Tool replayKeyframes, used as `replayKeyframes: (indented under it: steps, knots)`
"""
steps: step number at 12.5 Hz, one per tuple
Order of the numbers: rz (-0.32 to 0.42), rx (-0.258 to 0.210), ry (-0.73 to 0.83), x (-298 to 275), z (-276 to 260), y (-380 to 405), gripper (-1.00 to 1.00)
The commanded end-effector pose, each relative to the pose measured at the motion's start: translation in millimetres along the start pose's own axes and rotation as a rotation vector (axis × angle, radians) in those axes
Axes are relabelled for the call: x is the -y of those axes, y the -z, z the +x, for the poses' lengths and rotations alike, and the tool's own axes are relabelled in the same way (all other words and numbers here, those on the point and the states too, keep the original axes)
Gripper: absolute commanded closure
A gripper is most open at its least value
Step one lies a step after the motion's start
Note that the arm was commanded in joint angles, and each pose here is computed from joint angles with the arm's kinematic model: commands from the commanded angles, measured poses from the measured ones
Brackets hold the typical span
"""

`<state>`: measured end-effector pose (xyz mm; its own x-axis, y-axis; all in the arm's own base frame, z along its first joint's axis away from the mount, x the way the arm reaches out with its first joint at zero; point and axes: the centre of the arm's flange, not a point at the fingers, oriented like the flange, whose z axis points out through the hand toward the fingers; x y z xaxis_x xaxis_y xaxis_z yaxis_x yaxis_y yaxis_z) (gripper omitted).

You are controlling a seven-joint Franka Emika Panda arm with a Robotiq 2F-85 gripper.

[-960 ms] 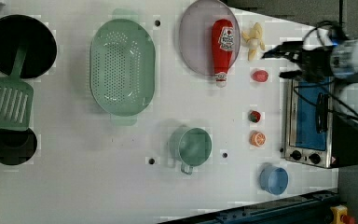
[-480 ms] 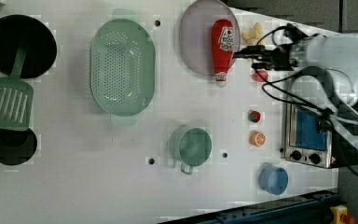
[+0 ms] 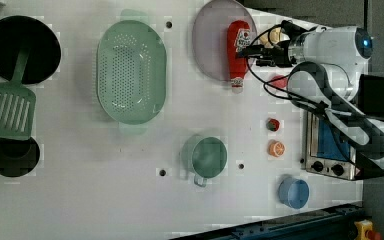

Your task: Pick ketchup from plate and place it on table.

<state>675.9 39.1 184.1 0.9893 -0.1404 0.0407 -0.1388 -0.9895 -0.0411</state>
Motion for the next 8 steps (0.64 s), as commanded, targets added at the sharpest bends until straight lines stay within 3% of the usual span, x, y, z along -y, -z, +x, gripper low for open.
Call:
replayKeyframes:
  steps: [1, 6, 8]
  knots:
    - [-0.013, -0.042, 0.086, 4, 7, 9, -1.0]
    - [0.003, -0.088, 0.086, 5, 8, -17, -1.0]
    - [0.015, -0.128, 0.086, 5, 9, -28, -1.0]
